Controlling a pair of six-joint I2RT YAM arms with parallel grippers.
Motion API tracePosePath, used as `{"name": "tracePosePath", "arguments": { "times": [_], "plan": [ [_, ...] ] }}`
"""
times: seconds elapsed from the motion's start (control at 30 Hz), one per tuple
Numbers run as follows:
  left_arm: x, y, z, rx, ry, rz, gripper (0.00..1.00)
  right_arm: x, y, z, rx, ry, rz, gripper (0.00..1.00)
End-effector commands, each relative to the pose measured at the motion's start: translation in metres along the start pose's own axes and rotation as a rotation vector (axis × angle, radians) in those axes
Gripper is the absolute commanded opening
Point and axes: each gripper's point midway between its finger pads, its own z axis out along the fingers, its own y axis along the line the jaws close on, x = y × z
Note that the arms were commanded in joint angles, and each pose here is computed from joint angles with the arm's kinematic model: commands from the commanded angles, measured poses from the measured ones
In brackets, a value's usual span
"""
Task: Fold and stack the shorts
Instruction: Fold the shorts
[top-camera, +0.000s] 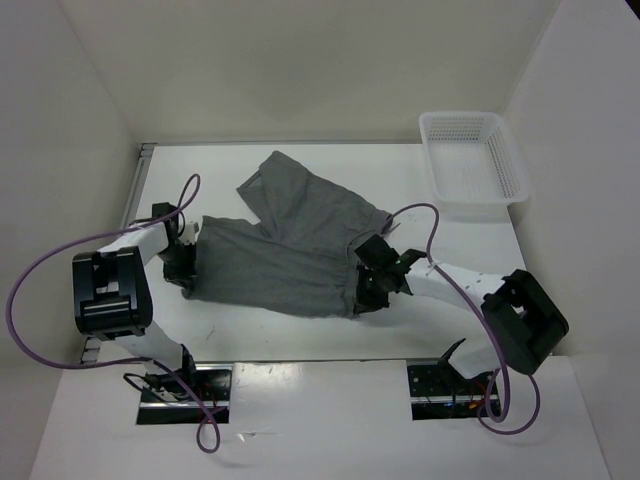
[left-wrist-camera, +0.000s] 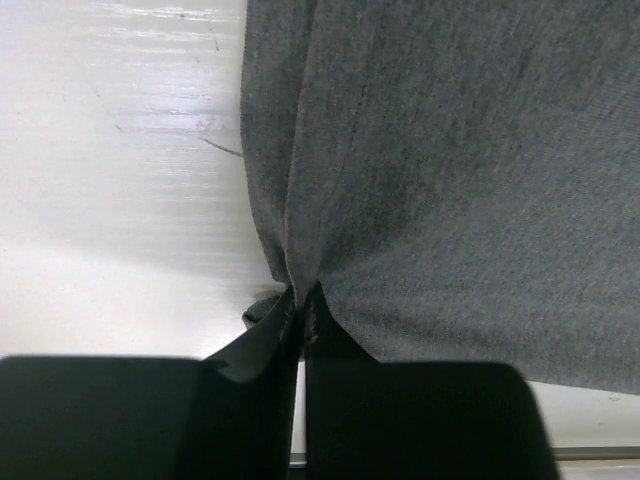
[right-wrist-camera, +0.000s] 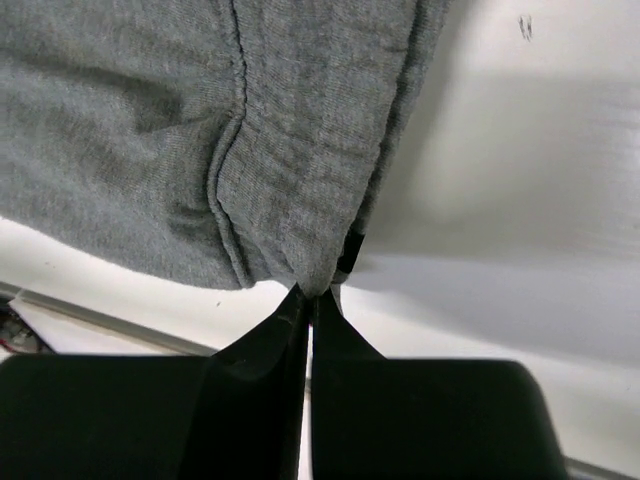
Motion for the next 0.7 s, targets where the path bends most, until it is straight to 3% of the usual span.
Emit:
{"name": "tracePosePath", "arguments": {
  "times": [0.0,0.07,0.13,0.2,0.23,0.27,0.3,0.4,0.47,0.53,0.6,0.67],
  "plan": [
    [0.048,0.004,0.011,-0.02,0.17,-0.003,0.01,0.006,-0.001,-0.024,0.01,0.031,0.045,0.0],
    [0.065,0.009,-0.013,-0.064,0.183,0.001,0.0,0.027,-0.009,-0.039,0.027,0.094,0.096,0.0],
    [0.083,0.015,-0.035,-0.108,0.192,0.005,0.02,0.034,-0.012,-0.063,0.0,0.069,0.111,0.0],
    [0.088,0.018,-0.052,-0.132,0.231,0.008,0.18,0.032,-0.004,-0.09,-0.04,0.035,0.115,0.2],
    [0.086,0.016,-0.056,-0.118,0.244,0.007,0.3,0.027,-0.002,-0.096,-0.047,0.023,0.11,0.26],
    [0.08,0.011,-0.062,-0.092,0.233,0.004,0.34,0.018,0.0,-0.103,-0.058,0.002,0.103,0.32],
    [0.078,0.001,-0.067,-0.029,0.254,-0.004,0.38,0.004,0.006,-0.109,-0.044,-0.012,0.065,0.48],
    [0.032,-0.004,-0.084,0.004,0.153,-0.004,0.48,-0.035,0.026,-0.112,-0.014,-0.034,-0.014,0.69],
    [-0.003,0.003,-0.089,-0.028,0.053,0.001,0.54,-0.061,0.04,-0.117,-0.003,-0.074,-0.106,0.69],
    [-0.068,0.001,-0.097,-0.039,-0.145,0.027,0.57,-0.094,0.04,-0.1,0.063,-0.137,-0.141,0.69],
    [-0.126,-0.016,-0.099,0.007,-0.319,0.069,0.58,-0.138,0.042,-0.1,0.067,-0.226,-0.141,0.69],
    [-0.166,-0.046,-0.087,0.042,-0.411,0.144,0.58,-0.182,0.045,-0.088,0.066,-0.306,-0.112,0.67]
  ]
}}
